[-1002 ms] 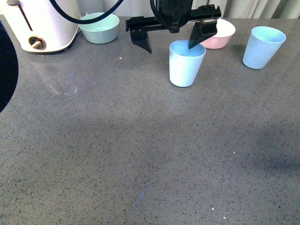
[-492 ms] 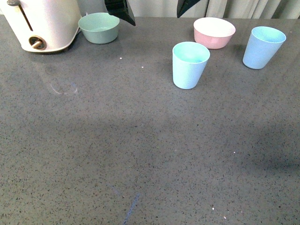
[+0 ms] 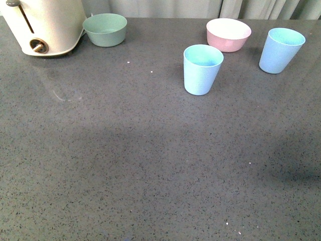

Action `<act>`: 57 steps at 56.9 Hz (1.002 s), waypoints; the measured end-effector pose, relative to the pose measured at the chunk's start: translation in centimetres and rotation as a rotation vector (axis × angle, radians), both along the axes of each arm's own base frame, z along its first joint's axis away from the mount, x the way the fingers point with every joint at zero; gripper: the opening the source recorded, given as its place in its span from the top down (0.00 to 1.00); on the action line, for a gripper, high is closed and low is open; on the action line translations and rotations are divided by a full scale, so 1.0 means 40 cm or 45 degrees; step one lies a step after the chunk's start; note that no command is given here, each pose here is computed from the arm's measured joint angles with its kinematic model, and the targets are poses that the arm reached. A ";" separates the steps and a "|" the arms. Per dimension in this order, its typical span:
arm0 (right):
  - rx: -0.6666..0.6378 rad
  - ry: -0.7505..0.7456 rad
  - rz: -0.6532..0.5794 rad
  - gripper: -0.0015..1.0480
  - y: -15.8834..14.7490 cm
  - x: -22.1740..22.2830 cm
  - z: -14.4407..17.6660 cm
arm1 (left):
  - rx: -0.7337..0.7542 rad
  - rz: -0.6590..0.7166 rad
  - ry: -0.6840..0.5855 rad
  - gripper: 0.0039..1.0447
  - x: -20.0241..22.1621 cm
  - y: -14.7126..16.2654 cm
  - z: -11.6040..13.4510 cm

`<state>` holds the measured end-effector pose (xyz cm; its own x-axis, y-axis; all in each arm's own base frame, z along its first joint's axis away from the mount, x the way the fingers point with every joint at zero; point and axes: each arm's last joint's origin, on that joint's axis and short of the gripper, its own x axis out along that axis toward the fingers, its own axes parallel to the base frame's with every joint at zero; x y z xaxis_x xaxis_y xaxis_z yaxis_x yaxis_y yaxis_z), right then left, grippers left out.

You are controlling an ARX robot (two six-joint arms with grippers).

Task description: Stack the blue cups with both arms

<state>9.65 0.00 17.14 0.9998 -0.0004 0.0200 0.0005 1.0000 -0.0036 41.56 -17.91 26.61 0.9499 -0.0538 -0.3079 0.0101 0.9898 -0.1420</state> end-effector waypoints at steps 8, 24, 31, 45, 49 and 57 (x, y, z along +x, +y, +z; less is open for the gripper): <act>0.000 0.000 -0.001 0.09 0.000 0.000 0.000 | 0.072 0.039 -0.449 0.50 -0.168 0.211 0.016; 0.001 0.000 -0.001 0.09 0.000 0.000 0.000 | 0.161 0.032 -0.383 0.99 -0.445 0.375 -0.141; 0.000 0.000 0.000 0.09 0.000 0.000 0.000 | 0.164 0.037 -0.395 0.99 -0.504 0.397 -0.163; 0.000 0.000 0.000 0.09 0.000 0.000 0.000 | 0.163 0.030 -0.397 0.99 -0.575 0.421 -0.196; 0.000 0.000 0.000 0.09 0.000 0.000 0.000 | 0.162 0.014 -0.398 0.99 -0.590 0.435 -0.202; 0.000 0.000 0.000 0.09 0.000 0.000 0.000 | 0.166 0.044 -0.392 0.99 -0.619 0.446 -0.214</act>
